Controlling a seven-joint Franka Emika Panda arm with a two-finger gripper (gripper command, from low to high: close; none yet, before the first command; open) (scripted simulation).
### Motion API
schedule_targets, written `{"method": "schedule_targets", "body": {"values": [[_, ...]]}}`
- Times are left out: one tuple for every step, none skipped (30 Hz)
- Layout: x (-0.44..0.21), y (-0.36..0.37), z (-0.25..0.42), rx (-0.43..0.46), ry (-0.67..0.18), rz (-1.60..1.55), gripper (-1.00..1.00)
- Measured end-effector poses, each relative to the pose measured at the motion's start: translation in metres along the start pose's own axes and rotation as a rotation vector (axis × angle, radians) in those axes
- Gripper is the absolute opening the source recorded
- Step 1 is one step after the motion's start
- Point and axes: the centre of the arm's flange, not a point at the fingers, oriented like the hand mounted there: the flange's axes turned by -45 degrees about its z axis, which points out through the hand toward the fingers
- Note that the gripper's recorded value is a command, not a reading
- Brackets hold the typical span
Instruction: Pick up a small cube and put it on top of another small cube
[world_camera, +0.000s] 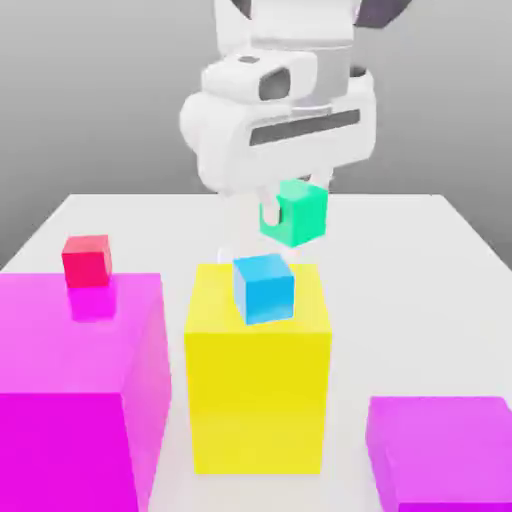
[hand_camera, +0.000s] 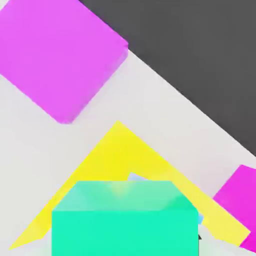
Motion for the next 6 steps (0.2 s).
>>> {"method": "schedule_targets", "body": {"values": [[-0.001, 0.001, 0.012, 0.001, 0.0, -0.001, -1.0], [-0.002, 0.002, 0.026, 0.001, 0.001, -0.001, -1.0], [-0.003, 0.002, 0.035, 0.002, 0.001, -0.001, 1.0], [-0.003, 0.002, 0.035, 0.002, 0.001, -0.001, 1.0], [-0.003, 0.002, 0.035, 0.002, 0.001, -0.001, 1.0], [-0.003, 0.002, 0.035, 0.002, 0.001, -0.001, 1.0]]}}
